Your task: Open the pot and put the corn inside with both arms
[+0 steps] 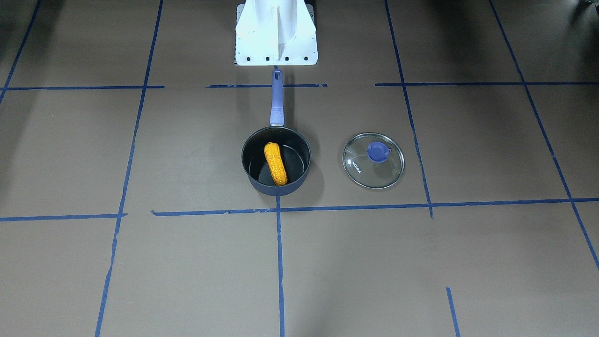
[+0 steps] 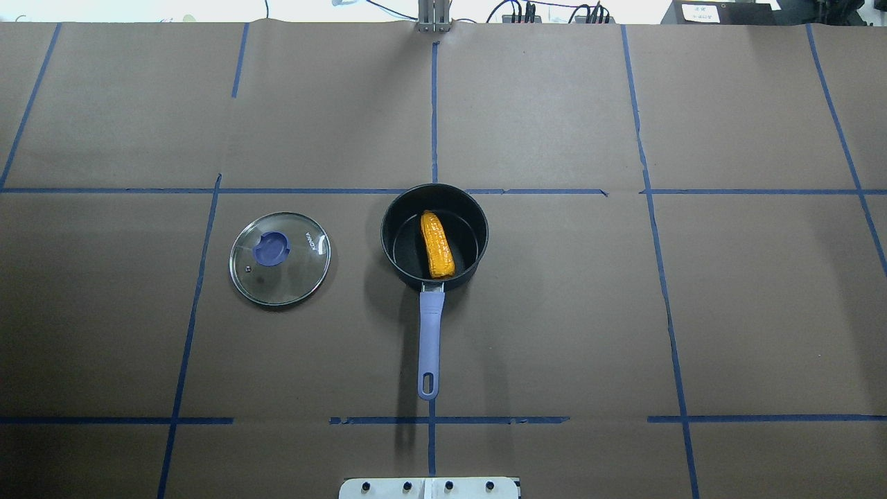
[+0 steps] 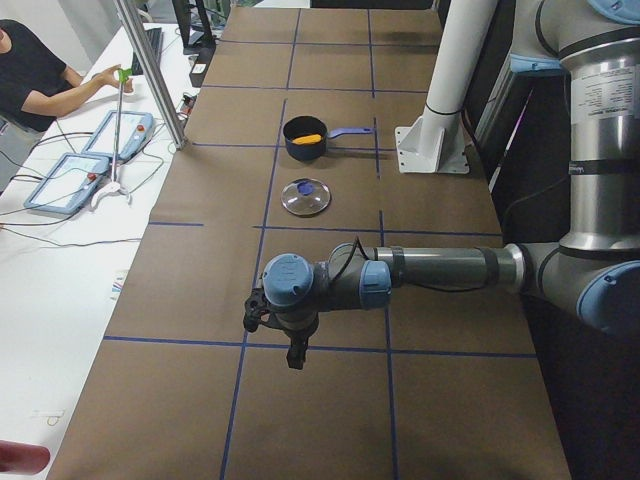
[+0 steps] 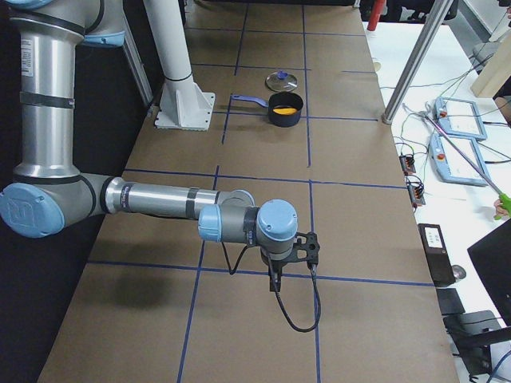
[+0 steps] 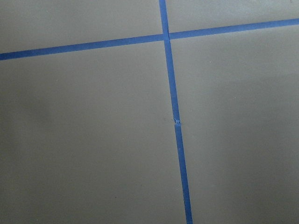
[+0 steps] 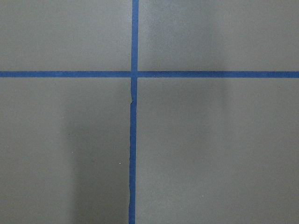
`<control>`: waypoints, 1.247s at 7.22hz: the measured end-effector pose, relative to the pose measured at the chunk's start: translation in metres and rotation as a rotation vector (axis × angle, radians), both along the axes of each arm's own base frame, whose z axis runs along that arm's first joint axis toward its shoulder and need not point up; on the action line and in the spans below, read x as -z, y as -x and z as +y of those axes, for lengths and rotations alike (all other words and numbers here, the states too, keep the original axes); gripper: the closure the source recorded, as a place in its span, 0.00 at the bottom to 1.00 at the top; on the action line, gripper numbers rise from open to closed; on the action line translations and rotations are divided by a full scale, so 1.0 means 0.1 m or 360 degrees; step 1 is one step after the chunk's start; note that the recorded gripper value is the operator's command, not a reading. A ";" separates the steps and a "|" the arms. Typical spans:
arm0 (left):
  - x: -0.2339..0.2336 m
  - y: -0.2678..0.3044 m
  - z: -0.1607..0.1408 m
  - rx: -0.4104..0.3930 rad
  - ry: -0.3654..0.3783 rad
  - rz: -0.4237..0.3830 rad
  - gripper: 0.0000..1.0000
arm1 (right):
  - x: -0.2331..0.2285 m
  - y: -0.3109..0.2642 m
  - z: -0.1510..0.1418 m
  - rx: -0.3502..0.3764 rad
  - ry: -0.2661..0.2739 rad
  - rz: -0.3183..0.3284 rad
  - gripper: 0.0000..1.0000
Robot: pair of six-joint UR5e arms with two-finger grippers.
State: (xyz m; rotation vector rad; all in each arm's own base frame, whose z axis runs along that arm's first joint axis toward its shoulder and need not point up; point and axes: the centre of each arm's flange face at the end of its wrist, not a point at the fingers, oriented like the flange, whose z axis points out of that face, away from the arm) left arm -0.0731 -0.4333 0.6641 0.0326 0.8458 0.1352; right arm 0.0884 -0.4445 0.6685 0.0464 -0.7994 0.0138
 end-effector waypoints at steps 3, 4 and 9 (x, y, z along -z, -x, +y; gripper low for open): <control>0.02 0.00 -0.03 0.0025 0.0019 0.0000 0.00 | 0.03 0.00 -0.03 0.0000 -0.0010 0.0001 0.01; 0.05 0.00 -0.06 0.0063 0.0051 -0.0001 0.00 | 0.04 0.00 -0.03 0.0000 -0.0013 0.0001 0.01; 0.09 0.01 -0.10 0.0122 0.0099 -0.0002 0.00 | 0.05 0.00 -0.05 0.0001 -0.0020 0.0001 0.01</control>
